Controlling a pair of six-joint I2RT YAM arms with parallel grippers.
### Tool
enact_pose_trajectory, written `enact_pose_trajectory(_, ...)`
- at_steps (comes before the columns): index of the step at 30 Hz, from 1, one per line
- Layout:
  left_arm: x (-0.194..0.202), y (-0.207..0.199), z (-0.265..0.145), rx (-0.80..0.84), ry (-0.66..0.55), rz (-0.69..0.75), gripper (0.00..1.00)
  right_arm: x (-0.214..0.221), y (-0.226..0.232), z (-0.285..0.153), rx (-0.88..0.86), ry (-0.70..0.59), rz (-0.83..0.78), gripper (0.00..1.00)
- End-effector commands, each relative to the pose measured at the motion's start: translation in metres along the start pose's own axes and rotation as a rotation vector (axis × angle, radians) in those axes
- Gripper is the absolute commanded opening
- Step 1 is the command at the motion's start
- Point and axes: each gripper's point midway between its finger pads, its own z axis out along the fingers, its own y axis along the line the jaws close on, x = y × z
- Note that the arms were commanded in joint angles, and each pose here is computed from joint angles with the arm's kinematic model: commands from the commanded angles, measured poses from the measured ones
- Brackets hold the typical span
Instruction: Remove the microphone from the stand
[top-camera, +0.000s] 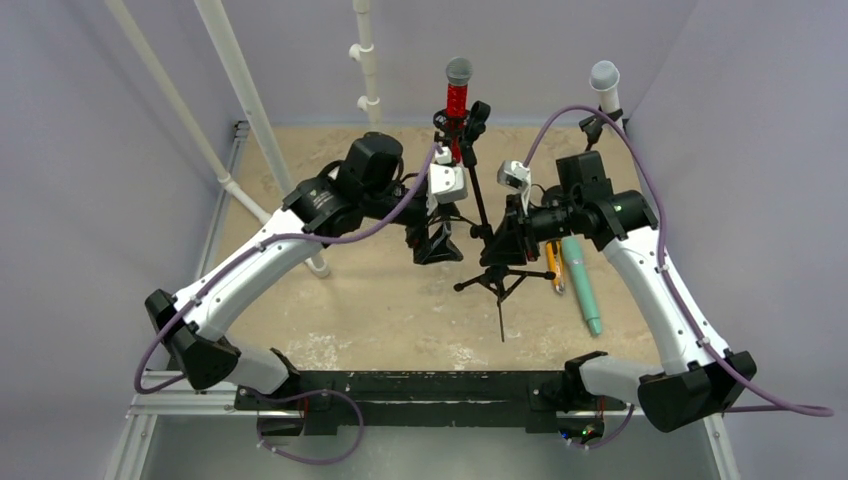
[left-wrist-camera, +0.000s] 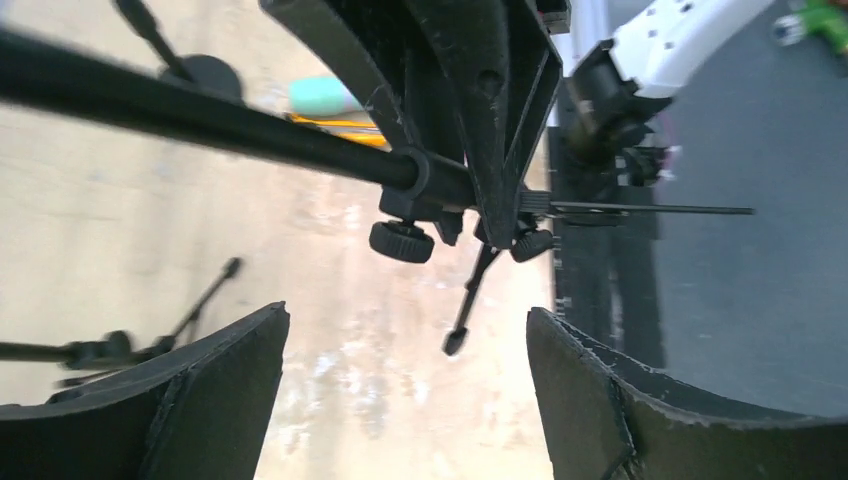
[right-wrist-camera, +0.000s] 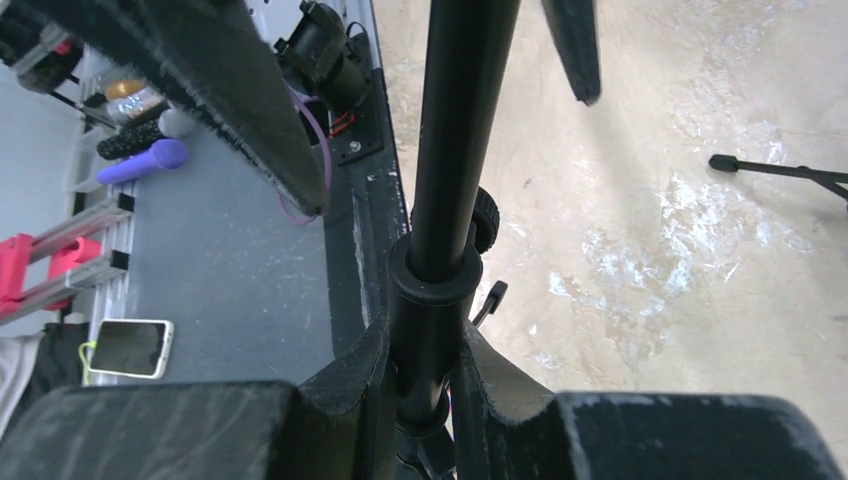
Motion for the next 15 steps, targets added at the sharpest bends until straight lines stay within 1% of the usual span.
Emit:
enact_pose_trajectory(1,-0.033,0.021,-0.01,-0.277,-0.056,0.295,0.84,-0.018,0.012,0.001,-0.079,-0.067,0.023,0.0)
enact_pose_trajectory(3,-0.037,0.022,-0.005,-0.311,-0.037,0.338,0.8,-0.019,0.011,0.003,-0.09,-0.067,0.042,0.0)
enact_pose_trajectory(7,-0.041,0.029,0.004,-0.365,-0.004,0.413,0.7,-0.017,0.009,0.005,-0.101,-0.065,0.066,0.0)
enact_pose_trajectory(10,-0.043,0.028,0.01,-0.36,0.008,0.446,0.64,-0.016,0.009,0.005,-0.102,-0.064,0.07,0.0)
enact_pose_trajectory(15,-0.039,0.028,0.015,-0.358,0.039,0.485,0.52,-0.015,0.01,0.005,-0.1,-0.063,0.07,0.0)
